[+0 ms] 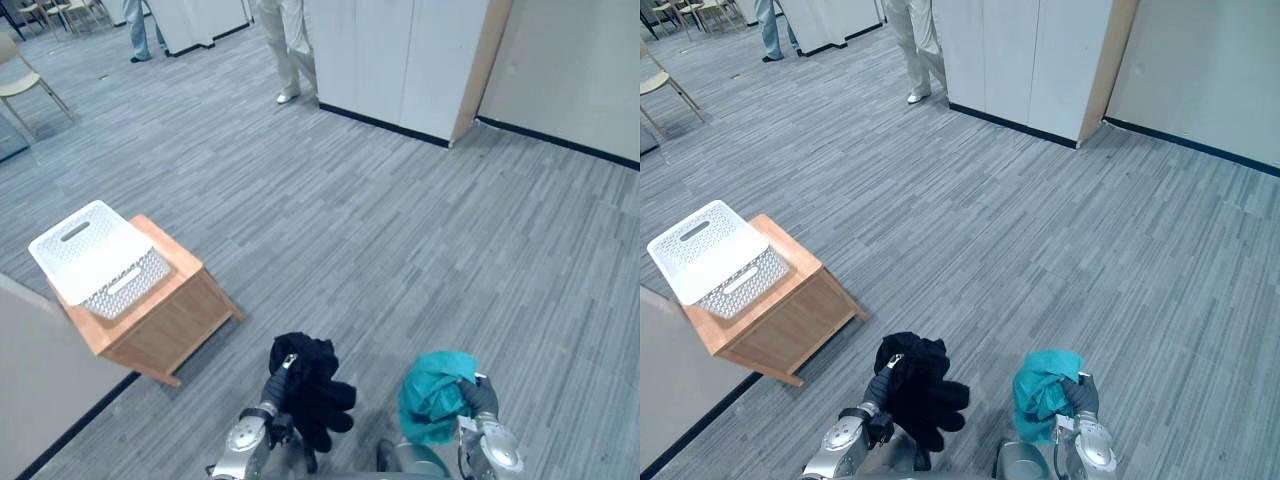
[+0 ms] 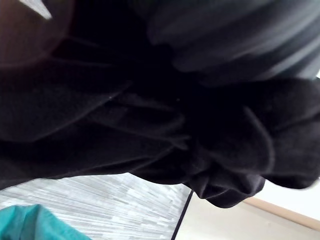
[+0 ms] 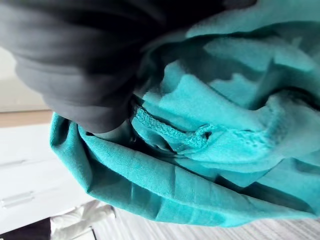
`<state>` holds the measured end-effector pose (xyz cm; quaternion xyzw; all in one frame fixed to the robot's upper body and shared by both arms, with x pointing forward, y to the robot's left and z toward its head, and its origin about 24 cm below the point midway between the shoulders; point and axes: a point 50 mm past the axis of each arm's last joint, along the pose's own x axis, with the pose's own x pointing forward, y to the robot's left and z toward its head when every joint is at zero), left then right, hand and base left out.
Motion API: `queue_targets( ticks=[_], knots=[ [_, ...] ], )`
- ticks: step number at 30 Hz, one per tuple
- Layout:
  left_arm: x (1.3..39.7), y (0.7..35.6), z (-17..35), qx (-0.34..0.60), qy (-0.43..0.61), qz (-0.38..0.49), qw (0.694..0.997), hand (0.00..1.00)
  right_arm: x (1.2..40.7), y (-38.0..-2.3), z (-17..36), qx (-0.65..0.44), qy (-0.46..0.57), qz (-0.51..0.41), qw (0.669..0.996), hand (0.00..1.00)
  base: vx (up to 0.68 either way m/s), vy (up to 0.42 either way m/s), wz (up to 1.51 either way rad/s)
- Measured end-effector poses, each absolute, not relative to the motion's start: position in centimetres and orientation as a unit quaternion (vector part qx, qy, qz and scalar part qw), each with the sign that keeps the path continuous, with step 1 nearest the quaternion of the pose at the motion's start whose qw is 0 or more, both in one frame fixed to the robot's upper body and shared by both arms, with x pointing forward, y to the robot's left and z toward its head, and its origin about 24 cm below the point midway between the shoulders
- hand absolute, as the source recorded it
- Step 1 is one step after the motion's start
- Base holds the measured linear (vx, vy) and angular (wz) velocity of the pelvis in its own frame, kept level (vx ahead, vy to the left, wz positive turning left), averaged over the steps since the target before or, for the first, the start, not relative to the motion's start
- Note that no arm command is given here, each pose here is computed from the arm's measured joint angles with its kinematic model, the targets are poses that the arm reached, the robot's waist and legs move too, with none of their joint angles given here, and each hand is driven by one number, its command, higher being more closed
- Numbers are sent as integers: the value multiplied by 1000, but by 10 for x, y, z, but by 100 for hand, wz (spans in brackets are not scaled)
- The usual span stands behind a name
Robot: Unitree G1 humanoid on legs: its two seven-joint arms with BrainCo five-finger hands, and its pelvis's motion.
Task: Tidy the bed and pick cloth on bed and put in laundry
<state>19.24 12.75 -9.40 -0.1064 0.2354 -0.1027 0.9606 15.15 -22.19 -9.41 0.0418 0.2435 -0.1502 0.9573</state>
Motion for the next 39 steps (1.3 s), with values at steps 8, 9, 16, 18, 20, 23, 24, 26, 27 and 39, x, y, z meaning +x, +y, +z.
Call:
queue_targets(
  ticks=[8, 9, 16, 18, 20, 23, 24, 26, 27, 39],
  knots=[
    [192, 111, -96, -110, 249, -105, 956, 100, 134, -244, -100, 30, 267, -171, 948, 100, 656, 65, 38],
    [192, 112, -96, -109, 249, -103, 957, 100, 132, -243, -102, 35, 272, -173, 946, 100, 894, 66, 133],
    [188, 123, -101, -78, 262, -104, 956, 100, 118, -220, -107, 59, 283, -171, 942, 100, 683, -173, 174],
    [185, 127, -103, -72, 268, -106, 955, 100, 116, -218, -109, 70, 285, -178, 939, 100, 529, -379, 141],
    [178, 140, -107, -60, 279, -95, 954, 100, 125, -212, -108, 82, 277, -171, 942, 100, 680, -569, 59],
    [154, 154, -119, -61, 320, -57, 944, 100, 152, -214, -102, 75, 259, -153, 951, 100, 854, -675, 4],
    [151, 151, -120, -67, 323, -54, 943, 100, 161, -219, -97, 67, 249, -148, 955, 100, 694, -536, 13],
    [145, 141, -122, -99, 327, -33, 939, 100, 173, -225, -91, 38, 243, -117, 962, 100, 630, -468, 8],
    [142, 140, -123, -115, 328, -17, 938, 100, 182, -223, -87, 20, 239, -87, 967, 100, 612, -406, -3],
    [130, 122, -118, -201, 304, 9, 931, 100, 204, -165, -67, -64, 168, 138, 974, 100, 504, -270, 115]
  ],
)
